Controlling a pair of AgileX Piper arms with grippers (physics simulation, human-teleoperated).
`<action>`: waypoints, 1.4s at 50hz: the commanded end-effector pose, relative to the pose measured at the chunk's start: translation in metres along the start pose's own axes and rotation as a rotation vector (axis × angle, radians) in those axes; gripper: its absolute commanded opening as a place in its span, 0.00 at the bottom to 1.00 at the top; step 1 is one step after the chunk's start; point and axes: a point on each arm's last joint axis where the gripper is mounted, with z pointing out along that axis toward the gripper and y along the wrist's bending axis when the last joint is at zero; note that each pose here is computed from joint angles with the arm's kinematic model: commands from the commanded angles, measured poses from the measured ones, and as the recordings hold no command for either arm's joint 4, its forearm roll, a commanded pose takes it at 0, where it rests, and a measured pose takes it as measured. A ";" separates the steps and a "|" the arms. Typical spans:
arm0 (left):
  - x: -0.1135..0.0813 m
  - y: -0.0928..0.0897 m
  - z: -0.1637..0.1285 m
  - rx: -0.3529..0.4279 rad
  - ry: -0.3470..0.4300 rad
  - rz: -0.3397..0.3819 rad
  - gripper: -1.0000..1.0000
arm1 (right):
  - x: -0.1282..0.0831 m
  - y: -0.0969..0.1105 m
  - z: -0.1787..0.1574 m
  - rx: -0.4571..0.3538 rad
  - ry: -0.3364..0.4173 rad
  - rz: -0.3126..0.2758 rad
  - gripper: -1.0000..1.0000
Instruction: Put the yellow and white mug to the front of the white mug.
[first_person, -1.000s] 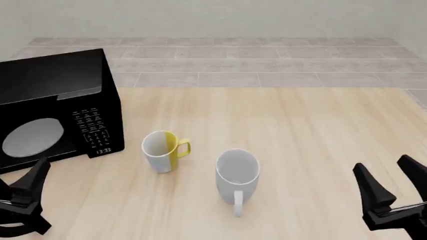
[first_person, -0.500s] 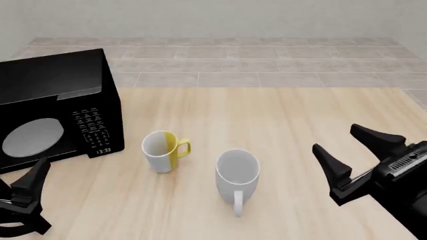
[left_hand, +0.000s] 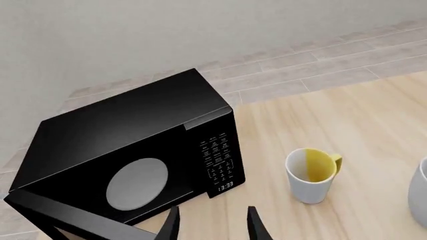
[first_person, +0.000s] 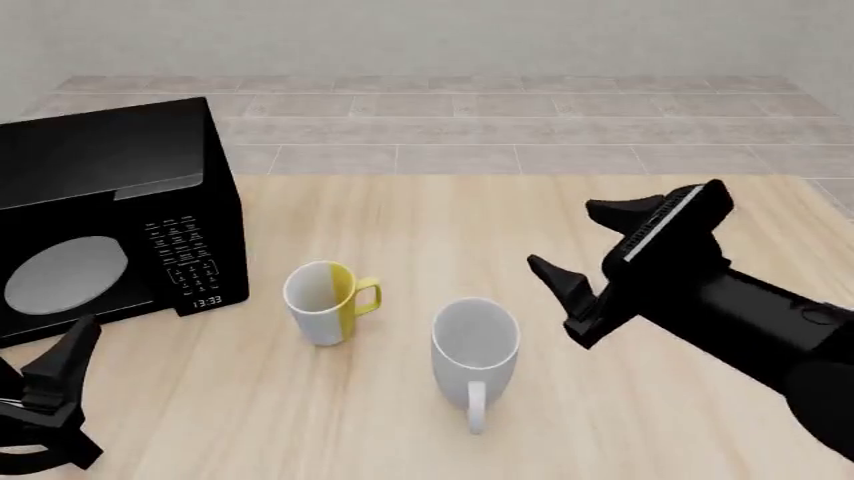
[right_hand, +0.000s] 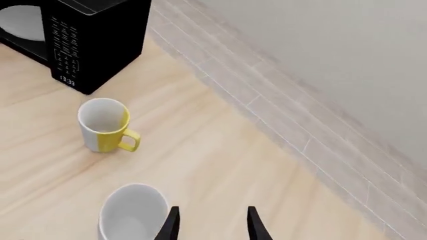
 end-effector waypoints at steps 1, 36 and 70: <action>0.000 0.000 0.000 0.000 0.000 0.000 1.00 | -0.029 0.005 0.030 -0.087 0.044 -0.080 1.00; 0.000 0.000 0.000 0.000 0.000 0.000 1.00 | -0.055 0.029 0.116 -0.295 0.265 -0.281 1.00; 0.000 0.000 0.000 0.000 0.000 0.000 1.00 | -0.047 0.065 0.177 -0.392 0.339 -0.320 1.00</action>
